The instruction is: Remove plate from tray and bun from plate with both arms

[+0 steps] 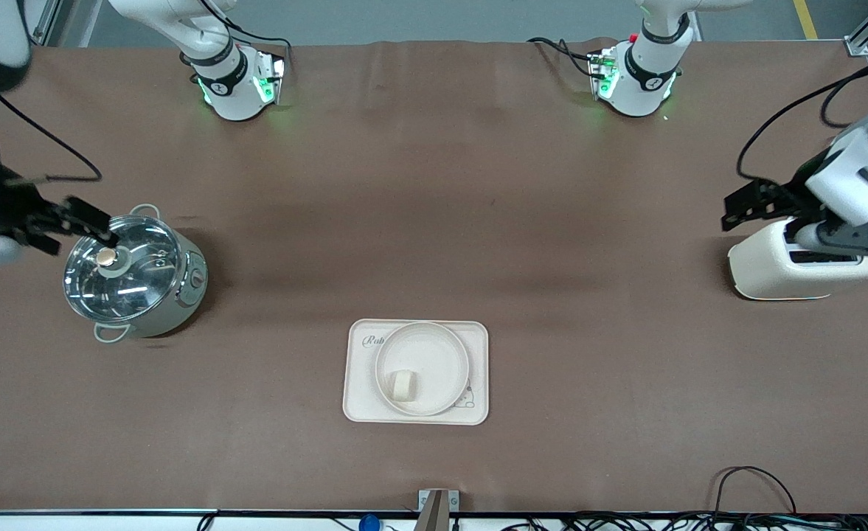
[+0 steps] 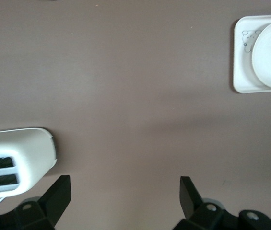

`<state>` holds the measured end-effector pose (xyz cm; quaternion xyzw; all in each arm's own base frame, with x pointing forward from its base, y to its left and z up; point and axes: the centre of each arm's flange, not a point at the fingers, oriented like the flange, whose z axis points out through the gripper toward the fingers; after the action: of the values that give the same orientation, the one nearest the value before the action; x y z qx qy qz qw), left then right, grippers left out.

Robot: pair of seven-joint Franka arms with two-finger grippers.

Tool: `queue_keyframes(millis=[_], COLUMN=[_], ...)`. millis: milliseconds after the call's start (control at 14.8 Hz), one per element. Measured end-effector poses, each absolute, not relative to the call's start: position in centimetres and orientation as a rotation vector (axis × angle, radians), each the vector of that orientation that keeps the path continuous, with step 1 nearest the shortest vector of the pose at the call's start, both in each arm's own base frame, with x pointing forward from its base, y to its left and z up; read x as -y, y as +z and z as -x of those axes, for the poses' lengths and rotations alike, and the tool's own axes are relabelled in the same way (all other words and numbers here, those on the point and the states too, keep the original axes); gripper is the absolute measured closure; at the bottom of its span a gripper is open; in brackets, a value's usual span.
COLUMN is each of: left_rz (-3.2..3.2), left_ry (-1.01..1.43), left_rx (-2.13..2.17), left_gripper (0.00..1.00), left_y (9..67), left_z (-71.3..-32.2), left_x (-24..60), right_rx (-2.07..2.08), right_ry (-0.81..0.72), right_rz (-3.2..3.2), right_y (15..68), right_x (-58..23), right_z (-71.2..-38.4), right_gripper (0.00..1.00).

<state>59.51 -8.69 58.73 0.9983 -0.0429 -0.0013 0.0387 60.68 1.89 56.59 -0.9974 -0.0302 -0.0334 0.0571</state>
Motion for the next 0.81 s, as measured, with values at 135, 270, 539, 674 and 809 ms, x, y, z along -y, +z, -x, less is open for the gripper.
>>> queue_keyframes(millis=[135, 270, 539, 674, 809], left_rz=[-3.061, -3.070, -3.062, -3.056, -3.053], left_ry=[-0.042, -0.085, -0.062, -0.051, -0.052], left_rx=[0.046, 0.001, -0.046, -0.062, -0.080], left_gripper=[0.00, 0.00, 0.00, 0.00, 0.00], left_y=[55.8, 52.6, 47.4, 44.9, 42.7], left_z=[-60.5, -60.9, -62.4, -63.6, -64.6], left_x=[12.6, 17.1, 22.3, 22.4, 22.0], right_rx=[0.131, 0.164, 0.100, 0.086, 0.072], right_ry=[-0.140, -0.179, -0.219, -0.221, -0.208], right_rz=[3.022, 3.022, 3.008, 3.005, 3.003], right_y=[53.3, 50.0, 44.1, 42.5, 41.5], right_x=[-4.3, -6.7, -11.8, -12.9, -12.9], right_z=[-63.3, -65.3, -67.7, -68.1, -68.4], right_gripper=[0.07, 0.15, 0.22, 0.22, 0.22])
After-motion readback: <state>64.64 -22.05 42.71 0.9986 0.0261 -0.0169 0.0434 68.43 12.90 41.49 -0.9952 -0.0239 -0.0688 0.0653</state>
